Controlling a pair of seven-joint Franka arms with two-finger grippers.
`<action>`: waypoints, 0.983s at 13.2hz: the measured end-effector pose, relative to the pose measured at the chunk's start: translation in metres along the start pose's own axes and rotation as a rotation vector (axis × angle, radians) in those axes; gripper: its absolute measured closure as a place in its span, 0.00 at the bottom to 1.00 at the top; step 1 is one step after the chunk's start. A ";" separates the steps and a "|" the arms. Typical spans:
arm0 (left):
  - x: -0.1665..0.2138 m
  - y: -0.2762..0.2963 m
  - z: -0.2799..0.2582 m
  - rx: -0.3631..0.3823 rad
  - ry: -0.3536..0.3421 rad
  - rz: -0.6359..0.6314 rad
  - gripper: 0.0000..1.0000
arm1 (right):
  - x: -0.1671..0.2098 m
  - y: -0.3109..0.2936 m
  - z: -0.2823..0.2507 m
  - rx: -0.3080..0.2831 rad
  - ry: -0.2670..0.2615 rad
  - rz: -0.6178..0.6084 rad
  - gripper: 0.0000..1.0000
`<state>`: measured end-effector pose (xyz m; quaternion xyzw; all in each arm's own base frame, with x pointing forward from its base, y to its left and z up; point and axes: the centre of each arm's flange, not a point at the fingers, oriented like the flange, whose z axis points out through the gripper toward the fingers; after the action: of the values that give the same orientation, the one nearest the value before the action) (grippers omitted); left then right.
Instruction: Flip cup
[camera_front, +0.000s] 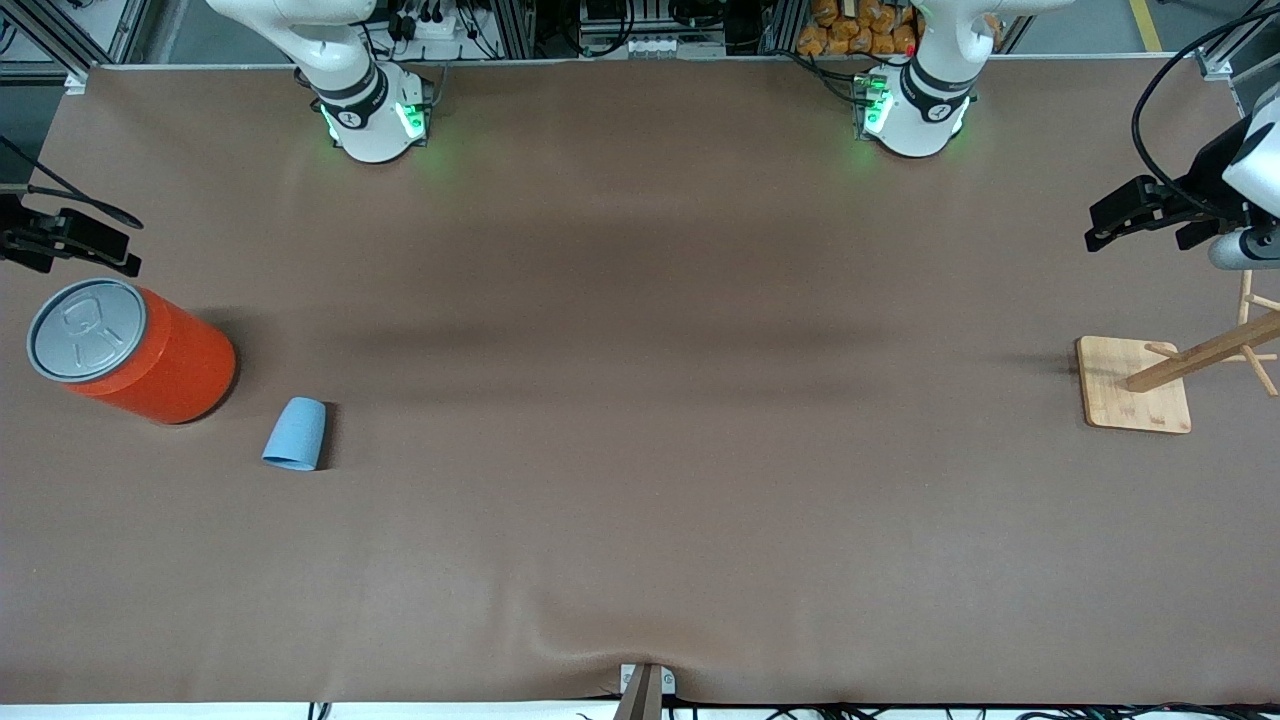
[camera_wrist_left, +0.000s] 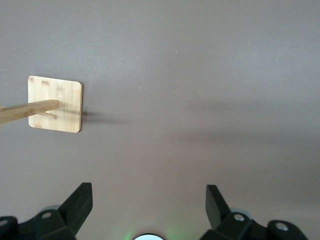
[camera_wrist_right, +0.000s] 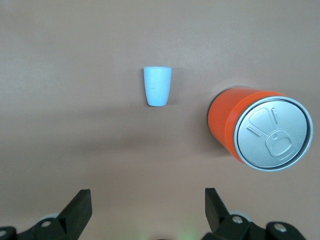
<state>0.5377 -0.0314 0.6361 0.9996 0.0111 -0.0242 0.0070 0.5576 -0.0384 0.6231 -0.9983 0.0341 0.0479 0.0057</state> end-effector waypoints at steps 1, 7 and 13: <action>0.000 0.000 0.000 0.000 -0.001 0.000 0.00 | 0.002 -0.001 0.009 0.000 -0.031 -0.001 0.00; 0.002 0.000 0.003 0.000 -0.006 0.000 0.00 | 0.055 -0.003 0.137 0.004 -0.271 -0.004 0.00; 0.002 -0.001 0.004 0.001 -0.007 -0.001 0.00 | 0.113 0.000 0.243 0.002 -0.170 0.000 0.00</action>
<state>0.5399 -0.0309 0.6320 0.9995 0.0117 -0.0279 0.0068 0.6466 -0.0420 0.3708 -0.9906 0.0335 0.1324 0.0097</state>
